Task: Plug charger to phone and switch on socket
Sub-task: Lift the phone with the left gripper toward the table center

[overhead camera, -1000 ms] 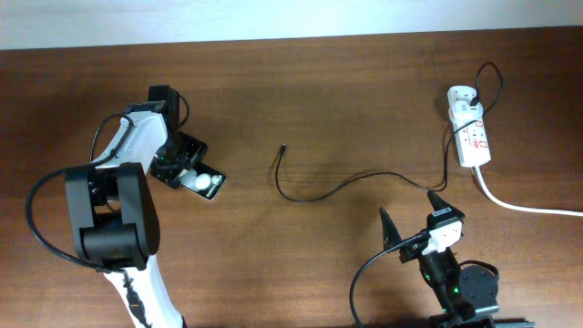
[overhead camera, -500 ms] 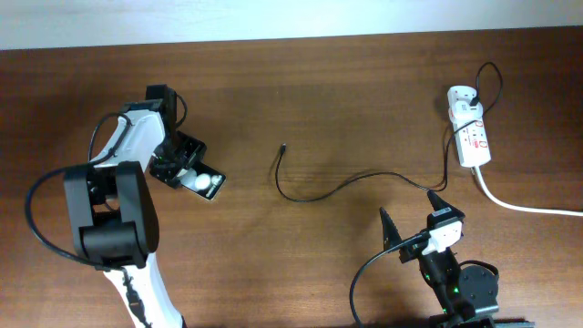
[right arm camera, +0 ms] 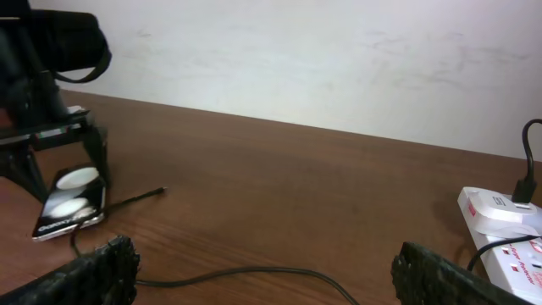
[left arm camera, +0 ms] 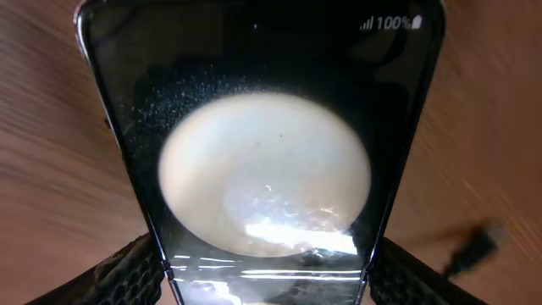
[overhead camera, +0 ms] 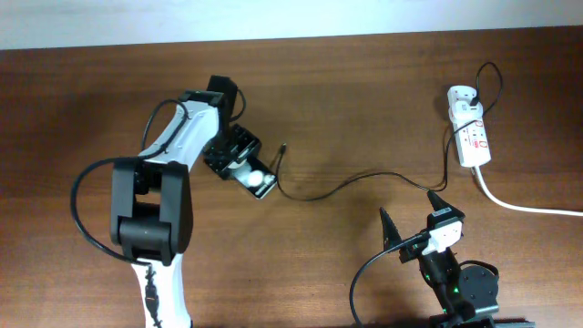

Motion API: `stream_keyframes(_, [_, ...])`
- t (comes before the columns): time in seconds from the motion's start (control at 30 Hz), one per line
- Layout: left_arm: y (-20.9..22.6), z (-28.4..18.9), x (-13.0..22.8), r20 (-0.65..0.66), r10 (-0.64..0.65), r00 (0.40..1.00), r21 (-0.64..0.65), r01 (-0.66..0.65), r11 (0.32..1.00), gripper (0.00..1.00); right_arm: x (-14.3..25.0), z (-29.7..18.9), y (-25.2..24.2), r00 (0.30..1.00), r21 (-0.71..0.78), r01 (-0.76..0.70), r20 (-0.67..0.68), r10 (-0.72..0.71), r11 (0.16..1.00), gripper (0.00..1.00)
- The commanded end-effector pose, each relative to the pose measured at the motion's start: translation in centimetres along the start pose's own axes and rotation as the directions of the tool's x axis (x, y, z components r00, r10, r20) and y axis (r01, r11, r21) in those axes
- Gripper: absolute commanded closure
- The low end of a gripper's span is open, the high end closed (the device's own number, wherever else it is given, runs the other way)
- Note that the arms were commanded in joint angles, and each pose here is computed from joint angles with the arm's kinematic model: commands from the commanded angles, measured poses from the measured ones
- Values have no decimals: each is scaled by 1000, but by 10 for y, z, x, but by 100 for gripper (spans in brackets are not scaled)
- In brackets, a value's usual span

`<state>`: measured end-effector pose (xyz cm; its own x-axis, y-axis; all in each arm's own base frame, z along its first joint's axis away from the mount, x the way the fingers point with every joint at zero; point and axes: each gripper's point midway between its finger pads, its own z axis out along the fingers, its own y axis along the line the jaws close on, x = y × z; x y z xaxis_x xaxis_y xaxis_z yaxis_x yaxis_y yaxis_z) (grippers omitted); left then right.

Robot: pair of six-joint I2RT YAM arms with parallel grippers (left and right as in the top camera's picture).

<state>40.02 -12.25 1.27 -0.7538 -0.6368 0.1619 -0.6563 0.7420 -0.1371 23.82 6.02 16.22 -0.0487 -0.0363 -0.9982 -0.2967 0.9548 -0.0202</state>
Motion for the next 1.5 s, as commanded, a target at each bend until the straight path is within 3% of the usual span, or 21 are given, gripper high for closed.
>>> stream_keyframes(0.0, [-34,-16,25,-88,67,994,102,-58,993,100,2,0,0,1000,1,-6,-4,6,1000,1])
stream_keyframes(0.17, [-30,-28,51,-184,102,978,75,-89,993,100,2,0,0,1000,1,-6,-4,6,1000,1])
stream_keyframes(0.4, [1,-39,58,-280,242,929,60,-235,970,100,2,0,0,1000,1,-6,-4,6,1000,1])
stream_keyframes(0.53, [16,-42,52,-291,220,931,21,-224,974,100,2,0,0,1000,1,-6,-4,6,1000,1])
stream_keyframes(0.63, [4,-45,66,-341,227,912,91,-208,974,100,2,0,0,1000,1,-6,-4,6,1000,1])
stream_keyframes(0.73, [-20,-60,95,-466,233,854,242,-130,962,100,2,0,1,1000,-3,-7,-4,7,1000,1])
stream_keyframes(1.0, [-7,-87,135,-667,105,737,173,16,985,100,2,0,2,1000,-8,-26,-4,26,1000,1])
stream_keyframes(1.17, [-13,-98,144,-712,108,694,206,59,977,100,2,0,2,968,-9,-250,-7,250,968,1])
stream_keyframes(1.37, [-14,-98,144,-701,164,694,250,24,968,100,15,3,3,962,-2,-266,-60,265,964,1])
stream_keyframes(1.4, [-14,-98,144,-701,164,694,250,24,968,100,19,4,4,937,3,-340,-83,339,940,1])
stream_keyframes(1.47, [-14,-98,143,-699,166,696,251,22,968,100,31,6,9,770,36,-625,-135,623,780,1])
